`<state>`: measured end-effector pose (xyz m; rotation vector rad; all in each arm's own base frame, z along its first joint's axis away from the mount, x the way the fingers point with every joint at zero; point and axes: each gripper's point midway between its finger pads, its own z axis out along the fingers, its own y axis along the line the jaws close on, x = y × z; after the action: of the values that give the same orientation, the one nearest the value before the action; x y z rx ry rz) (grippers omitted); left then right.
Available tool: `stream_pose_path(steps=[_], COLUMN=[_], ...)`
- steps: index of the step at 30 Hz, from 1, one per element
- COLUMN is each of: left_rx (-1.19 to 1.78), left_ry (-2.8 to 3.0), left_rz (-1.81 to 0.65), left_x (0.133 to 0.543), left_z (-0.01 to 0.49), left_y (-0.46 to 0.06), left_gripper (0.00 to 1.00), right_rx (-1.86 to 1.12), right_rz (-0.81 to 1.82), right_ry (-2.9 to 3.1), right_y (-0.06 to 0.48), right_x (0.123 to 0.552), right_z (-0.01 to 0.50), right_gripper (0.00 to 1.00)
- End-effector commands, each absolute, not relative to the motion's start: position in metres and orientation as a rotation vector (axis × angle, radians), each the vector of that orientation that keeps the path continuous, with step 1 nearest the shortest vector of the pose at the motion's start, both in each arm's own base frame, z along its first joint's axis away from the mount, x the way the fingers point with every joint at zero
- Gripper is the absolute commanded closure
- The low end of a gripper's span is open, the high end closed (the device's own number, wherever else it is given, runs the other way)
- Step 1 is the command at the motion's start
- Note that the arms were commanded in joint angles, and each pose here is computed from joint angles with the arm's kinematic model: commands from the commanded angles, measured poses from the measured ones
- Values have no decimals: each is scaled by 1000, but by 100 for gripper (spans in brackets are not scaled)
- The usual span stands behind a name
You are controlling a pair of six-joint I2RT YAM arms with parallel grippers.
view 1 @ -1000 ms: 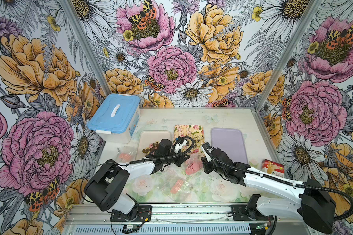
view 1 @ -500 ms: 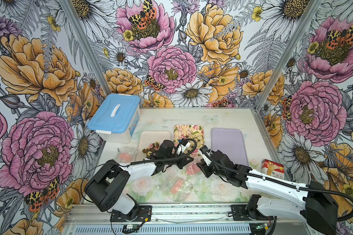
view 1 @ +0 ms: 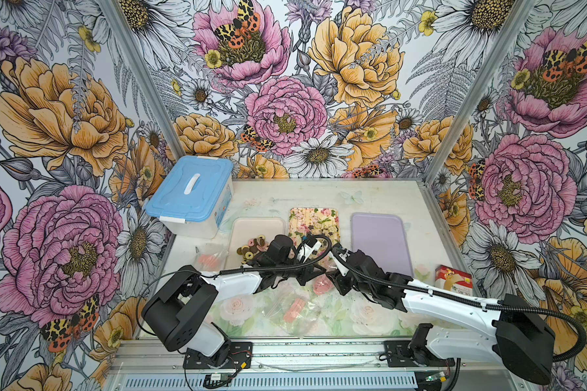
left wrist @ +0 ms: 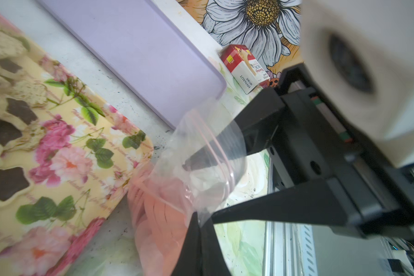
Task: Pour cookies out of the ziploc bag
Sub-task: Open the ziploc bag at the center of the board.
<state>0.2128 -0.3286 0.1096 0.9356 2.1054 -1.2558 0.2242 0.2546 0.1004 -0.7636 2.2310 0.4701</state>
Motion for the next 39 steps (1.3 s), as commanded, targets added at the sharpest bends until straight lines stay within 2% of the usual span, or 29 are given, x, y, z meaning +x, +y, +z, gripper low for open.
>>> stream_pose_path(steps=[1,6,10,13,19,24,39], left_rx=[1030,985,907,825,714,469,270], left_ry=[2005,2019,2076,2124,2203,2354,2439], left_rz=[-1321,-1275,-1167,-1101,-973,-820,-573], left_x=[203,212,230,246,265,297,316], left_z=[124,123,115,108,95,66,49], left_y=[-341,-334,-322,-310,-292,-252,-206], left_gripper=[100,100,100,100,100,100,100], right_rx=[-759,-771,-778,-767,-718,-597,-414], right_rz=[476,491,535,546,476,320,240], right_ry=[2168,2159,2132,2115,2132,2178,2214], right_y=[264,264,265,262,251,227,190], right_x=[233,230,225,223,230,246,257], right_z=[114,116,125,131,129,123,126], right_gripper=[62,73,93,100,100,100,100])
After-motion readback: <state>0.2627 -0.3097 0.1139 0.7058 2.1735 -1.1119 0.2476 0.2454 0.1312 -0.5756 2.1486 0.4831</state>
